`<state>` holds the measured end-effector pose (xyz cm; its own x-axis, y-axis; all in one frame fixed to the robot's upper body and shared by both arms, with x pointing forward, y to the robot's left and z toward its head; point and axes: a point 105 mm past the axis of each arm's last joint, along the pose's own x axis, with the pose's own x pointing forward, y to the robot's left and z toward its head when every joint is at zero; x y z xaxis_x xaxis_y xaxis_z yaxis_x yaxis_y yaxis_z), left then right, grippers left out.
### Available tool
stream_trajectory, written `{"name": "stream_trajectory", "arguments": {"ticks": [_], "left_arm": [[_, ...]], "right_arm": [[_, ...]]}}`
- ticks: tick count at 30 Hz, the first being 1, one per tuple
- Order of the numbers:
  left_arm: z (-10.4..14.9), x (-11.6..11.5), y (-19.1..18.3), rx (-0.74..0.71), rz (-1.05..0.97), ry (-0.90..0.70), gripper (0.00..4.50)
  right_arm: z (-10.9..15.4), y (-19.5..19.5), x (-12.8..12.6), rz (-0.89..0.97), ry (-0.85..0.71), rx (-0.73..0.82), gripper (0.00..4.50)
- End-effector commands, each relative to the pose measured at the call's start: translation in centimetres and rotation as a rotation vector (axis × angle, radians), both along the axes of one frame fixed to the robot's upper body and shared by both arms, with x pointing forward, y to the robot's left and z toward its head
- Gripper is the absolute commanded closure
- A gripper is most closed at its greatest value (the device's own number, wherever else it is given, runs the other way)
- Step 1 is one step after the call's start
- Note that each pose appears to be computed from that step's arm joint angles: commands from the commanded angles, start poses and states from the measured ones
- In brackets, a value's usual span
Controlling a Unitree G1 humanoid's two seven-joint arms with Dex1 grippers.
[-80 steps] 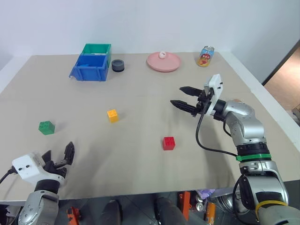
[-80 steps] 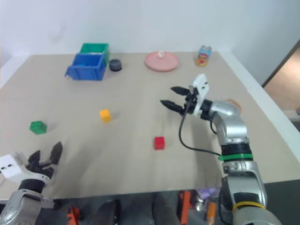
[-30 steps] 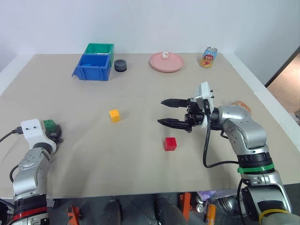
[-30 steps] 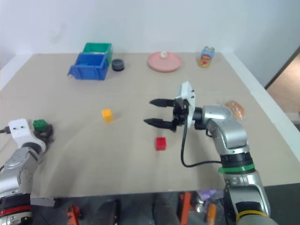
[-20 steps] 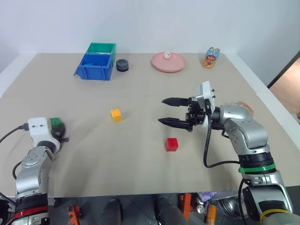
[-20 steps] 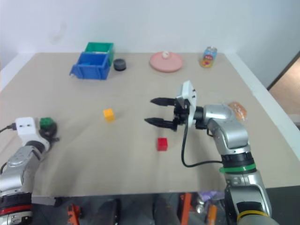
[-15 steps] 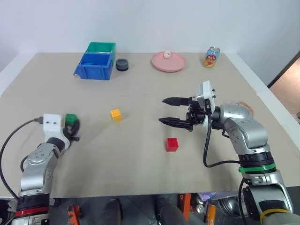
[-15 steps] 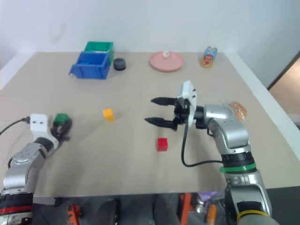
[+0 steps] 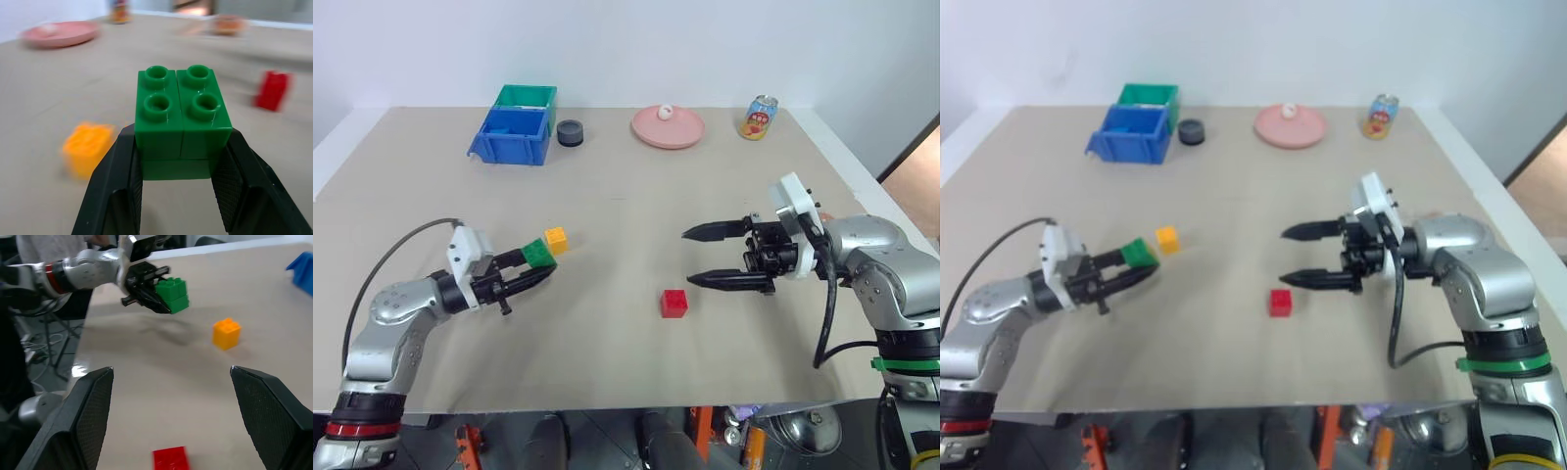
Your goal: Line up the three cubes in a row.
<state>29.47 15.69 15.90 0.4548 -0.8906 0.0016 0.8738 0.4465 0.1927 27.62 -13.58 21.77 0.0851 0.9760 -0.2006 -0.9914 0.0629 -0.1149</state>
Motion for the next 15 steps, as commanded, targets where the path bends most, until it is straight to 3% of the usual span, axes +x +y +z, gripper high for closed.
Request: {"name": "stream_trajectory", "arguments": {"ticks": [1, 10, 15], "left_arm": [[-0.6, -0.5, -2.0, 0.035, -0.147, -0.011, 3.17], [-3.6, -0.1, -4.8, 0.113, -0.346, 0.032, 3.17], [-3.6, 0.5, -5.8, 0.145, -0.457, 0.043, 3.17]], "right_arm": [[1.1, 0.0, -1.4, 0.03, -0.052, -0.003, 0.57], [0.6, 0.0, -2.8, -0.003, -0.029, -0.001, 0.57], [0.6, -0.1, -3.0, -0.026, -0.028, -0.002, 0.57]]}}
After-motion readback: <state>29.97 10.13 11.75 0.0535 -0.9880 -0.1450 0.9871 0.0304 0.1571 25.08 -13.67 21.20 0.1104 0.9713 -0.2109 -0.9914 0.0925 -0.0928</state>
